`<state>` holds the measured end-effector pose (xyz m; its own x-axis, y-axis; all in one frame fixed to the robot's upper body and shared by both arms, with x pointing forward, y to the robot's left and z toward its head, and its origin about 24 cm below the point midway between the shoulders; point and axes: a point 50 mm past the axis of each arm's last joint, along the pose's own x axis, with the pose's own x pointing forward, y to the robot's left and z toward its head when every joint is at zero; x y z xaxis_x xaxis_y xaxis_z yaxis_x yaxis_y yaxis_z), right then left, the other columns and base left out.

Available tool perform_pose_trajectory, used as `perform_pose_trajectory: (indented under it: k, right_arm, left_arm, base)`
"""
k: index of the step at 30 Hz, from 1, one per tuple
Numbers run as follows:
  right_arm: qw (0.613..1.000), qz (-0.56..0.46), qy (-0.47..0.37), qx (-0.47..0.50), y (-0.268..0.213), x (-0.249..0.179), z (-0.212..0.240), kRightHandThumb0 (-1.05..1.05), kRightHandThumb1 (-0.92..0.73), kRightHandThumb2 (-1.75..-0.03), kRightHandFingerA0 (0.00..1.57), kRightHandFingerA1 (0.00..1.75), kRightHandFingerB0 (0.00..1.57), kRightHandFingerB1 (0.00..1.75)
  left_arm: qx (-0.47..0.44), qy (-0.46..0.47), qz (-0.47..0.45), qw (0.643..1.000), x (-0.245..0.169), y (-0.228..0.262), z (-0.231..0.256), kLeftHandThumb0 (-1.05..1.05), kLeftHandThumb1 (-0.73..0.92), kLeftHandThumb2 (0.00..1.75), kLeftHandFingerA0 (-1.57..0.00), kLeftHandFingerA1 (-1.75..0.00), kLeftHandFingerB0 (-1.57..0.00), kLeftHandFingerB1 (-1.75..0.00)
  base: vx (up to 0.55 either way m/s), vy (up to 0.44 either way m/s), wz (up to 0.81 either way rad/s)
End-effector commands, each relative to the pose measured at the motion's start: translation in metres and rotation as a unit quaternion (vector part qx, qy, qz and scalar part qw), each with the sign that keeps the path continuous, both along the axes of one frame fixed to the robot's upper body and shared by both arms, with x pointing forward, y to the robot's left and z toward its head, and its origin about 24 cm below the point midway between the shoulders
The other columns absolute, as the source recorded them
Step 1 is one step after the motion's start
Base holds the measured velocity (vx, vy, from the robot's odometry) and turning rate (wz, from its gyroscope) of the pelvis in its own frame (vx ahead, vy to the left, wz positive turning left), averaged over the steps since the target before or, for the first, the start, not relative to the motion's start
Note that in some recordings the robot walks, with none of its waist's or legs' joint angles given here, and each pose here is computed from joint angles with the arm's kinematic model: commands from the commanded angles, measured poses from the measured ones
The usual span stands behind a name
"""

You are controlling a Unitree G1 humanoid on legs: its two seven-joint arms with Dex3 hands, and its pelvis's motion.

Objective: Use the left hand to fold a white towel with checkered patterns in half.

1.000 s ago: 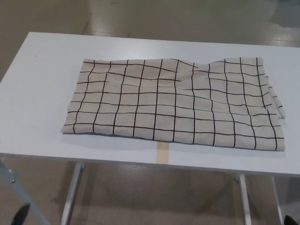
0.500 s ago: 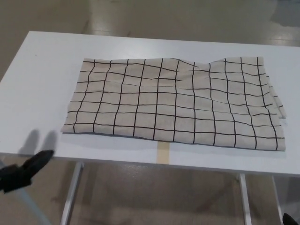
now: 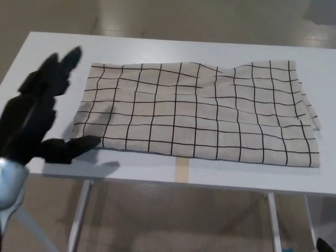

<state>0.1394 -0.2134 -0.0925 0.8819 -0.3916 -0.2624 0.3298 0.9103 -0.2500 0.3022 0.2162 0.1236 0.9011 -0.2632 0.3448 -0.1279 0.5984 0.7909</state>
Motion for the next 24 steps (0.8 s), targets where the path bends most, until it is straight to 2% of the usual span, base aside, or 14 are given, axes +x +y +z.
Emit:
perform_pose_trajectory:
  k: [1, 6, 24]
  right_arm:
    - [1.0, -0.007, -0.014, -0.003, -0.003, -0.006, 0.002, -0.39, -0.8, -0.64, 0.3, 0.42, 0.21, 0.33]
    - [1.0, -0.013, -0.009, 0.006, -0.002, -0.01, 0.001, -0.39, -0.8, -0.64, 0.29, 0.42, 0.21, 0.33]
    - [1.0, -0.025, -0.013, 0.003, -0.003, -0.01, 0.002, -0.39, -0.79, -0.65, 0.34, 0.42, 0.24, 0.33]
  left_arm:
    - [0.209, 0.084, 0.018, 0.974, 0.033, -0.011, -0.026, -0.62, 0.39, 0.77, 0.0, -0.09, 0.0, -0.18]
    - [0.256, 0.1, 0.021, 0.961, 0.046, -0.017, -0.033, -0.61, 0.38, 0.76, 0.0, -0.09, 0.0, -0.18]
    - [0.316, 0.131, 0.018, 0.939, 0.053, -0.03, -0.062, -0.58, 0.37, 0.75, 0.0, -0.09, 0.0, -0.18]
  base:
    - [0.0, 0.0, 0.0]
    - [0.0, 0.0, 0.0]
    - [0.0, 0.0, 0.0]
